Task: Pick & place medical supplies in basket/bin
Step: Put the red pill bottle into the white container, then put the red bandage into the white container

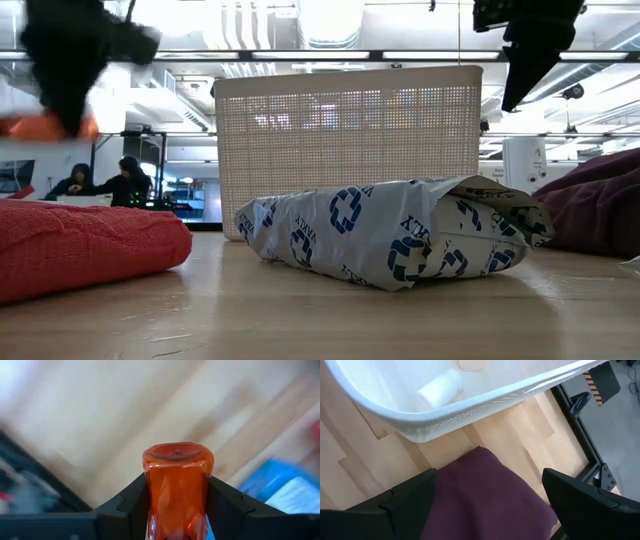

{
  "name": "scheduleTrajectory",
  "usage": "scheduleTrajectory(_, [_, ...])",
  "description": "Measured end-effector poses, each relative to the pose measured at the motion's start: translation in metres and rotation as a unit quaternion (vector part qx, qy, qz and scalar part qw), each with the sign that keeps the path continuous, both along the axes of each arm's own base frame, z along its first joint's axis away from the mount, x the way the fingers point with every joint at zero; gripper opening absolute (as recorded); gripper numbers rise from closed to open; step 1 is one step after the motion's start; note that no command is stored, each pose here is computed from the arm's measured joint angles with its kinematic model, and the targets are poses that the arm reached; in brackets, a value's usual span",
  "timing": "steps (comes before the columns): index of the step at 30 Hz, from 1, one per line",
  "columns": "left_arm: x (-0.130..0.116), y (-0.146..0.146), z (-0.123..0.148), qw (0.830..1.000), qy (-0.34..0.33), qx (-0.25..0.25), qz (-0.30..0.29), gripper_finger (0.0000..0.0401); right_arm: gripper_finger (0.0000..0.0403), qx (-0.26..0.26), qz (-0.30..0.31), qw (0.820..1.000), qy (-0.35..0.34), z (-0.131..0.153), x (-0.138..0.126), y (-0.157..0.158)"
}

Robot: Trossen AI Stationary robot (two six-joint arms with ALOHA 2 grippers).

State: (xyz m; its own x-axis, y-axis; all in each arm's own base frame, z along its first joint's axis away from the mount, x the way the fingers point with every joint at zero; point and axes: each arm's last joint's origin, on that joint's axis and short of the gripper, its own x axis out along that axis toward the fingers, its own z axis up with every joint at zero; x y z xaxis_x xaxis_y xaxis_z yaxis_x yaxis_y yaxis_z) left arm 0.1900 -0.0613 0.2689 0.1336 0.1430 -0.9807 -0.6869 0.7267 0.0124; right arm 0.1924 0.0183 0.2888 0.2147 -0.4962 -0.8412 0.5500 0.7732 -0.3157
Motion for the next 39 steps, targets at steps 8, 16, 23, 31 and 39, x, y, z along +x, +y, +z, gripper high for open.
scheduleTrajectory(8, [0.026,0.05,0.136,0.956,-0.227,0.183,-0.022,0.0144,0.0352,-0.014,0.013,1.0,-0.008,0.001,0.003,-0.001])
scheduleTrajectory(16, [0.073,0.153,0.188,0.892,-0.34,0.287,-0.074,0.0144,0.0352,-0.013,0.014,1.0,-0.009,0.001,0.003,-0.001])
scheduleTrajectory(23, [0.127,0.208,0.146,0.924,-0.274,0.231,-0.133,0.0151,0.0352,-0.012,0.014,1.0,-0.01,0.001,0.004,-0.001])
scheduleTrajectory(31, [0.139,0.211,0.126,0.941,-0.23,0.204,-0.139,0.0239,0.0352,-0.017,0.021,1.0,-0.007,0.001,0.004,-0.001])
scheduleTrajectory(39, [0.096,0.169,0.162,0.937,-0.254,0.199,-0.133,0.0282,0.0352,-0.038,0.047,0.998,0.005,0.002,0.005,-0.004])
